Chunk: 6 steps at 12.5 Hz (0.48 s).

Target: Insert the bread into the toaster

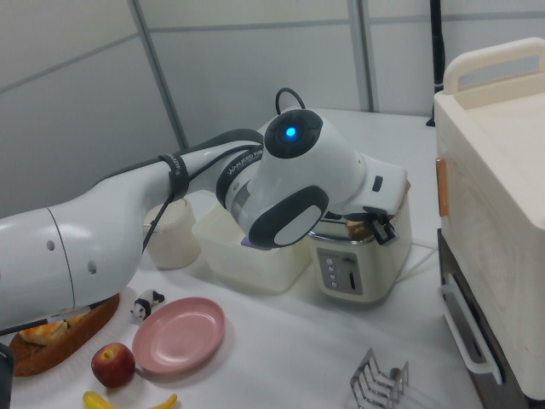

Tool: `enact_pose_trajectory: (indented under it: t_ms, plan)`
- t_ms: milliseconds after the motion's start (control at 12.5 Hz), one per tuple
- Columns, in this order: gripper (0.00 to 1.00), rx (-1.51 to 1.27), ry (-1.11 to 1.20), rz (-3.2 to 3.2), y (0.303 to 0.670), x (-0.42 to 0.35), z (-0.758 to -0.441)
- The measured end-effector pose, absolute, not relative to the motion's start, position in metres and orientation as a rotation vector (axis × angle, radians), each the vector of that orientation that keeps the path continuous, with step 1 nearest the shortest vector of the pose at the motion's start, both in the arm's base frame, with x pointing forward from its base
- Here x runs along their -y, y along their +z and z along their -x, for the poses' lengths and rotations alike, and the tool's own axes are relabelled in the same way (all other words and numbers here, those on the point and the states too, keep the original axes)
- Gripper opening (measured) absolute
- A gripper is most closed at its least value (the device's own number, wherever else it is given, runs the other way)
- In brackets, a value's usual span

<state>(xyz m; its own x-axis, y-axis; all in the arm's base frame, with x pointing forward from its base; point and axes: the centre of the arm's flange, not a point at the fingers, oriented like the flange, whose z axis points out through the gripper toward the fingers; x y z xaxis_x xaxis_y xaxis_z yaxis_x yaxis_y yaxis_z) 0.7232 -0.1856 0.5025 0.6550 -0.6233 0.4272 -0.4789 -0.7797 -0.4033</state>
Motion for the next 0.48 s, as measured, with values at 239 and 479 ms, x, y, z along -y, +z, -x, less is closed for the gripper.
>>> enact_pose_trajectory:
  t_ms: [239,479]
  plan:
    - [0.55,-0.895,-0.817,2.600,0.504,0.184,-0.724]
    - [0.51,-0.878,-0.833,2.594,0.503,0.175,-0.727]
